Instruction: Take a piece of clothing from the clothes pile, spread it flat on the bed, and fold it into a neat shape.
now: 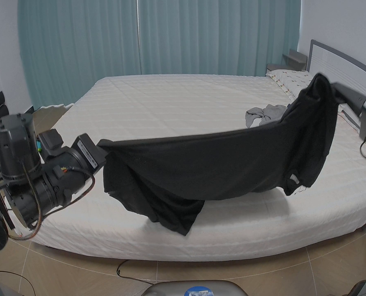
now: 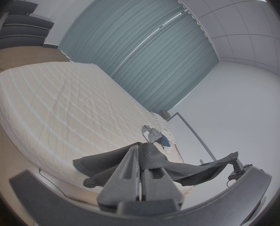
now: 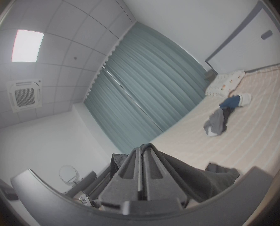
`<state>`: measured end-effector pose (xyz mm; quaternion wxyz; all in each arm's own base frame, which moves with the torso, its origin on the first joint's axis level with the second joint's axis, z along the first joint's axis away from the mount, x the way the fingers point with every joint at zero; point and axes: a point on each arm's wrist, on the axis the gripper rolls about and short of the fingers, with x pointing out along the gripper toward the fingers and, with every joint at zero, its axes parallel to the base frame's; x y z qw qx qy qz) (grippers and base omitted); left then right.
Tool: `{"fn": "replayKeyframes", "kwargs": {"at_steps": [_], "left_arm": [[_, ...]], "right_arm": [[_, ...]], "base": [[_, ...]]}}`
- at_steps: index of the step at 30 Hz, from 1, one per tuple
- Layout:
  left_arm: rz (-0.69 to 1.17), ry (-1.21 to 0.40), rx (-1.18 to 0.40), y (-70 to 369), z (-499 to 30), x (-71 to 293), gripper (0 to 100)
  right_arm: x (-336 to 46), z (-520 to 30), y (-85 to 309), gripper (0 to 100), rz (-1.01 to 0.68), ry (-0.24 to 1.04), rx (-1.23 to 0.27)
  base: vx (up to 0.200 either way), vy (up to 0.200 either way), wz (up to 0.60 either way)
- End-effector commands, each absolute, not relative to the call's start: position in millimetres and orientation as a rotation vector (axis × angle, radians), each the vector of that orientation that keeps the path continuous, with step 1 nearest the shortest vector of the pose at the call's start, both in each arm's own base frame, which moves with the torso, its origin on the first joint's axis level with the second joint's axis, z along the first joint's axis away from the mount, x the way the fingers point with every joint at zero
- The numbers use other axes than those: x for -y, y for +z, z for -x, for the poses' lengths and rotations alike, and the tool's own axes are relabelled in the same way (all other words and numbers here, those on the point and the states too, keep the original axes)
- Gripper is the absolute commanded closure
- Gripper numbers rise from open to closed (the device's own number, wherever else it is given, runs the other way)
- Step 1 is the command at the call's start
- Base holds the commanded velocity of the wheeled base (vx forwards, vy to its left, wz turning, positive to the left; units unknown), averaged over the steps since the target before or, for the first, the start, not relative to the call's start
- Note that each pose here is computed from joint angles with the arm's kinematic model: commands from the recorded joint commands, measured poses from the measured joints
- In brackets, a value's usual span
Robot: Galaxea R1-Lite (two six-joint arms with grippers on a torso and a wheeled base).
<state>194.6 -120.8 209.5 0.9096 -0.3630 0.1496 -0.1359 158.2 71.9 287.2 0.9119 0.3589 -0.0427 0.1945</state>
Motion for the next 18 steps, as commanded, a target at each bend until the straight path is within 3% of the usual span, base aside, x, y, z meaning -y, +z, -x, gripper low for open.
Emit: {"fn": "replayKeyframes", "kwargs": {"at_steps": [1, 7, 16, 18], "left_arm": [[0.787, -0.295, -0.187, 278.3, -191.8, 109.7, 100], [0.774, -0.182, -0.209, 285.6, -240.3, 108.4, 100], [0.752, -0.069, -0.294, 244.5, -323.2, 121.7, 100], [0.754, -0.056, -0.306, 236.7, -336.7, 124.1, 100]], "right_arm": [[-45.6, -140.1, 360.2, 100, -0.748, 0.359, 0.285], [-51.0, -185.1, 379.7, 100, -0.736, 0.287, 0.262], [-57.6, -285.2, 326.2, 100, -0.688, 0.142, 0.075], [-58.0, -302.7, 315.4, 100, -0.686, 0.128, 0.063]], "base": [[0.000, 0.000, 0.00], [0.000, 0.000, 0.00], [0.000, 0.000, 0.00], [0.200, 0.000, 0.00]]}}
